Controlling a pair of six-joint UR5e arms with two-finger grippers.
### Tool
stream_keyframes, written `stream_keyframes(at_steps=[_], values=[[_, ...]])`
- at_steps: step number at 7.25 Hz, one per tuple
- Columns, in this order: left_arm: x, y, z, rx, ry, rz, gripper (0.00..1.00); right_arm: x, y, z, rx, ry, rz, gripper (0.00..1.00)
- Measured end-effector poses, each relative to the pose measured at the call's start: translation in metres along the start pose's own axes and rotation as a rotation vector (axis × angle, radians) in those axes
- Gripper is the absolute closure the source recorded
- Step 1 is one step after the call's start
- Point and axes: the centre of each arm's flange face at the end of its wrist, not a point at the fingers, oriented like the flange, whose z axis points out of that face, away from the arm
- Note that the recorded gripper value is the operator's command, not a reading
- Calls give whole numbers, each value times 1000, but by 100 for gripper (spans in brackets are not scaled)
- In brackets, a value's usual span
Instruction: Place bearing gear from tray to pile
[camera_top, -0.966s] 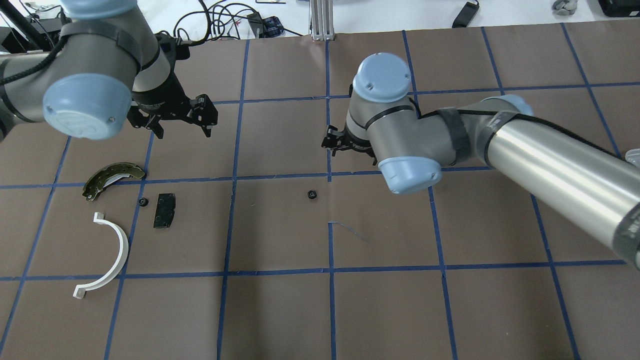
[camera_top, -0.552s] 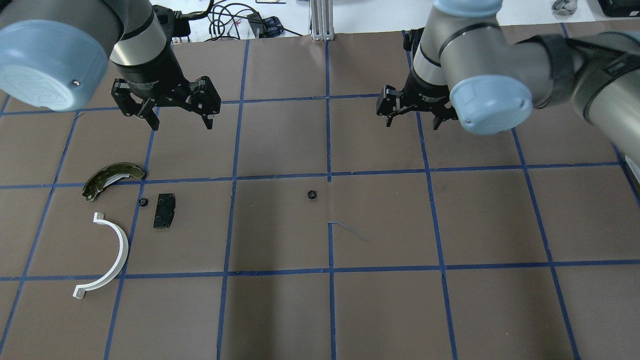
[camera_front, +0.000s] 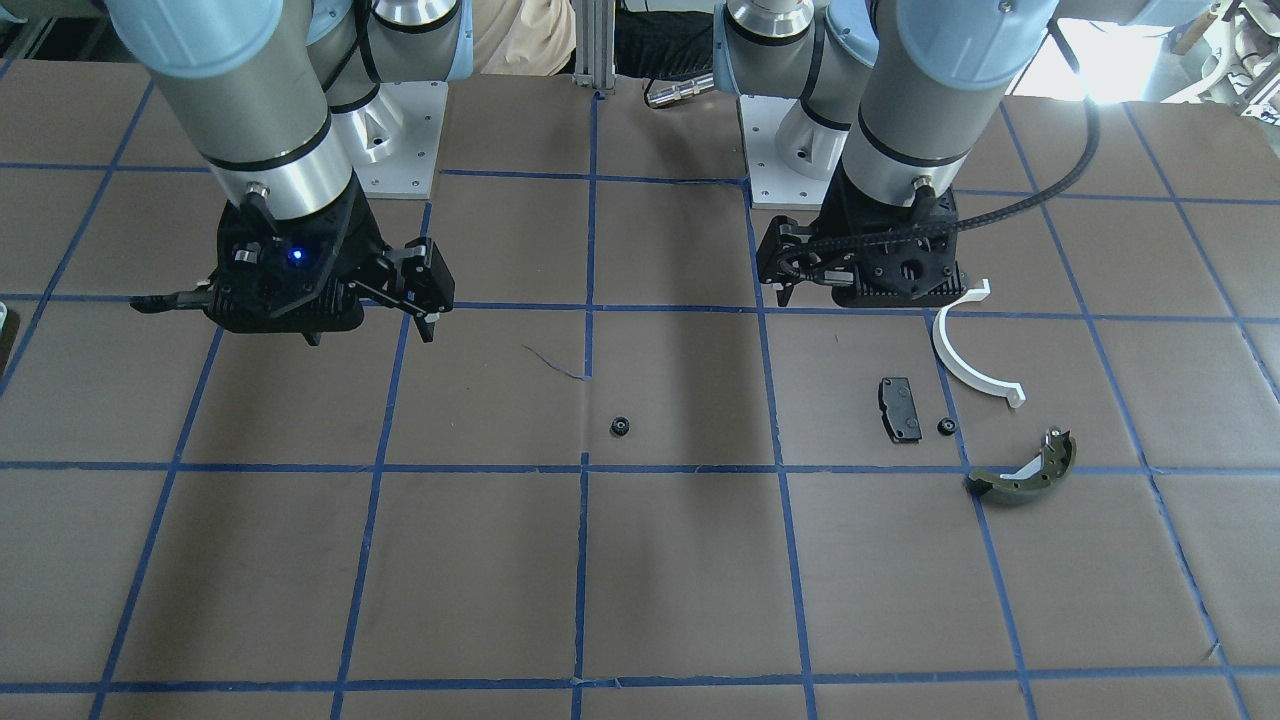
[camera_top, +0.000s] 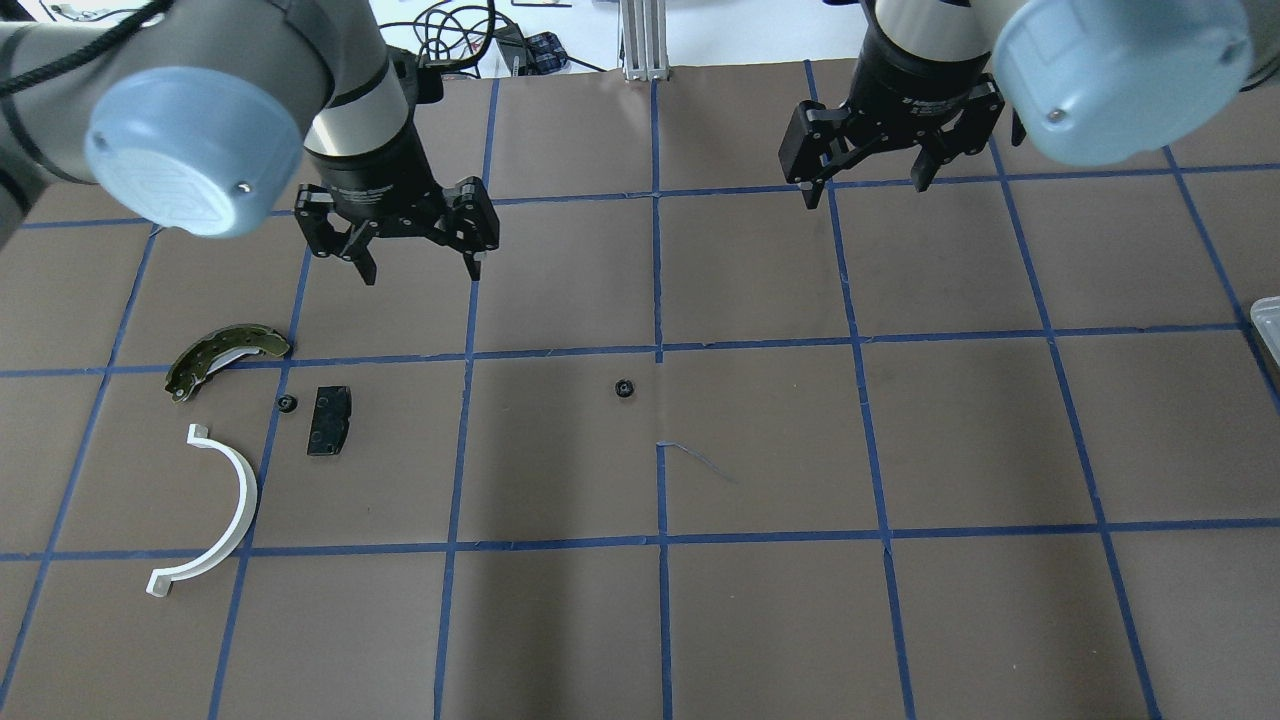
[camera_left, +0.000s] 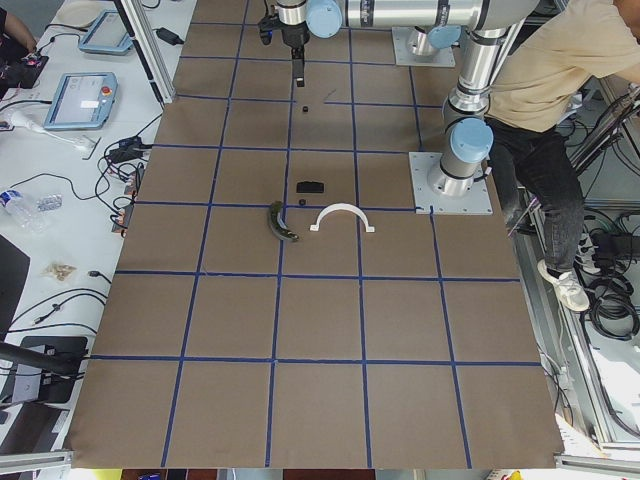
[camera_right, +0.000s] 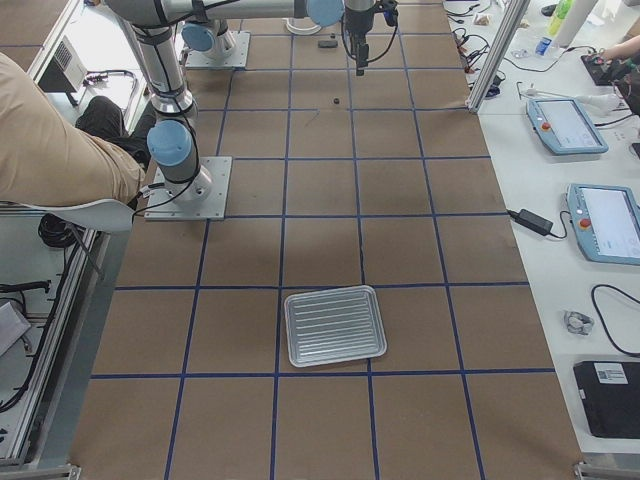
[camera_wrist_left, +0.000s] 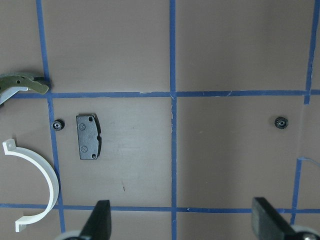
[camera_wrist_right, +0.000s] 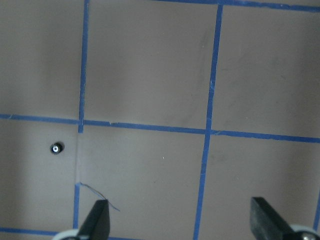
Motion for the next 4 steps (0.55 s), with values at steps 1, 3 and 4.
stream_keyframes(at_steps=[1,3,4], values=[[34,-9,30,6,16,-6,0,8,9,-1,-8,0,-20,0],[97,-10,100,17,27,-20,0,24,10,-5,-14,9,-5,0],[118,-4,133,26,30,-26,0,28,13,-1,-29,21,0,0]])
